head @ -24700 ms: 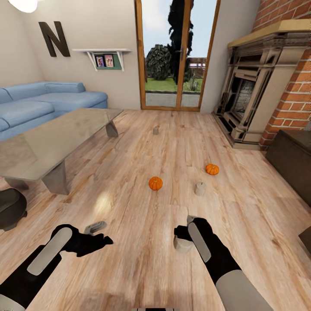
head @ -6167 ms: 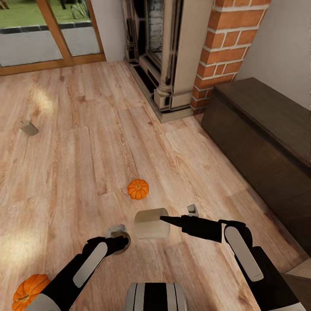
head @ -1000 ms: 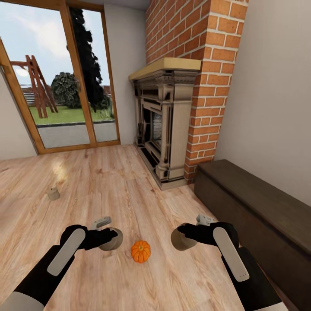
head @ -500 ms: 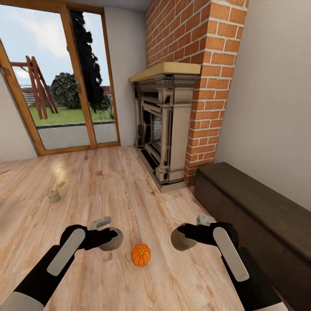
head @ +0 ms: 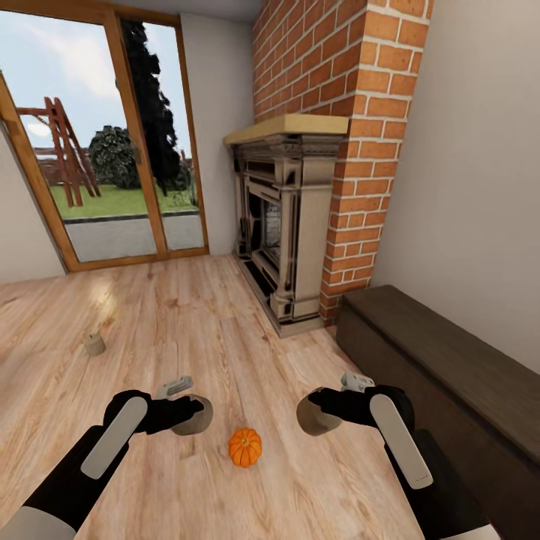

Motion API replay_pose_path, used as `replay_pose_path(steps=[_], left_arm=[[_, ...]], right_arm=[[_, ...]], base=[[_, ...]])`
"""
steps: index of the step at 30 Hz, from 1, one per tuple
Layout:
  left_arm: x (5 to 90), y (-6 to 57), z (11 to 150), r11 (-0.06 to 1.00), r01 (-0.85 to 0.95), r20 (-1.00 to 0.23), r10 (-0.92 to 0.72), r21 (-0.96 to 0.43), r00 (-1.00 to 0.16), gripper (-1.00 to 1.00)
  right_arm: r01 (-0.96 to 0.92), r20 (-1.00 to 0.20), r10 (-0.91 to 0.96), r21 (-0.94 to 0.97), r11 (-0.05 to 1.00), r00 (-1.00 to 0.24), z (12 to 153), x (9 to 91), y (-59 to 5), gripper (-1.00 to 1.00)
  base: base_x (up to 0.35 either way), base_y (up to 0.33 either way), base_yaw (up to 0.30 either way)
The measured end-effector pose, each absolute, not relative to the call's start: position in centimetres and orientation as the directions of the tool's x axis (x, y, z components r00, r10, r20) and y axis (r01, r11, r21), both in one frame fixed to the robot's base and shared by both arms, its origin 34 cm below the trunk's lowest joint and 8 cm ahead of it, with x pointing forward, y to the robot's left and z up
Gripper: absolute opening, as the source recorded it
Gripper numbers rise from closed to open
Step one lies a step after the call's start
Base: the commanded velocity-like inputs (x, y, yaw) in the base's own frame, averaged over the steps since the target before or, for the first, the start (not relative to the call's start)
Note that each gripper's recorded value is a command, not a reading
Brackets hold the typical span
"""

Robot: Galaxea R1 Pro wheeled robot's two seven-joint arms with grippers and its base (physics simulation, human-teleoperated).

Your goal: Place each of the two pumpkins and all three candles from the living room inside a cabinet in the living room (use any cabinet), then make sure every cabinet is closed, and position the cauldron so it is next to a table in the living room.

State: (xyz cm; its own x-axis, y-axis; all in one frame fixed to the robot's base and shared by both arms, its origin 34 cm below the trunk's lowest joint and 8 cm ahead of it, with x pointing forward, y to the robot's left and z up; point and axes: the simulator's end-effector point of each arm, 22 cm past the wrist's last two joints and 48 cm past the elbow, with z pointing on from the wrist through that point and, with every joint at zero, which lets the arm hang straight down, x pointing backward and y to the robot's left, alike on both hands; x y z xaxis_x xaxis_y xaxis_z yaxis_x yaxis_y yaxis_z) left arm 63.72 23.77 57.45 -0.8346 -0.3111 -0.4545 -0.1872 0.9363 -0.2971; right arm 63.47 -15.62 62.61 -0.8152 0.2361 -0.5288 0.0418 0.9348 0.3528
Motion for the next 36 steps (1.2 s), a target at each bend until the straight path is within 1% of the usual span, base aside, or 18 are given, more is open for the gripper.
replay_pose_path(steps=[29,36], left_arm=[[64.8,24.0,63.3,0.937,-0.189,-0.453,-0.311,-0.294,-0.835,-1.0],[65.0,23.9,64.7,0.936,-0.189,-0.452,-0.312,-0.295,-0.836,-1.0]], right_arm=[[0.042,-0.526,0.236,0.354,0.934,-0.817,68.5,64.5,-15.6,-1.0],[0.041,-0.525,0.236,0.357,0.933,-0.818,69.8,64.7,-15.4,-1.0]], base=[[0.0,0.0,0.0],[-0.055,0.0,0.0]])
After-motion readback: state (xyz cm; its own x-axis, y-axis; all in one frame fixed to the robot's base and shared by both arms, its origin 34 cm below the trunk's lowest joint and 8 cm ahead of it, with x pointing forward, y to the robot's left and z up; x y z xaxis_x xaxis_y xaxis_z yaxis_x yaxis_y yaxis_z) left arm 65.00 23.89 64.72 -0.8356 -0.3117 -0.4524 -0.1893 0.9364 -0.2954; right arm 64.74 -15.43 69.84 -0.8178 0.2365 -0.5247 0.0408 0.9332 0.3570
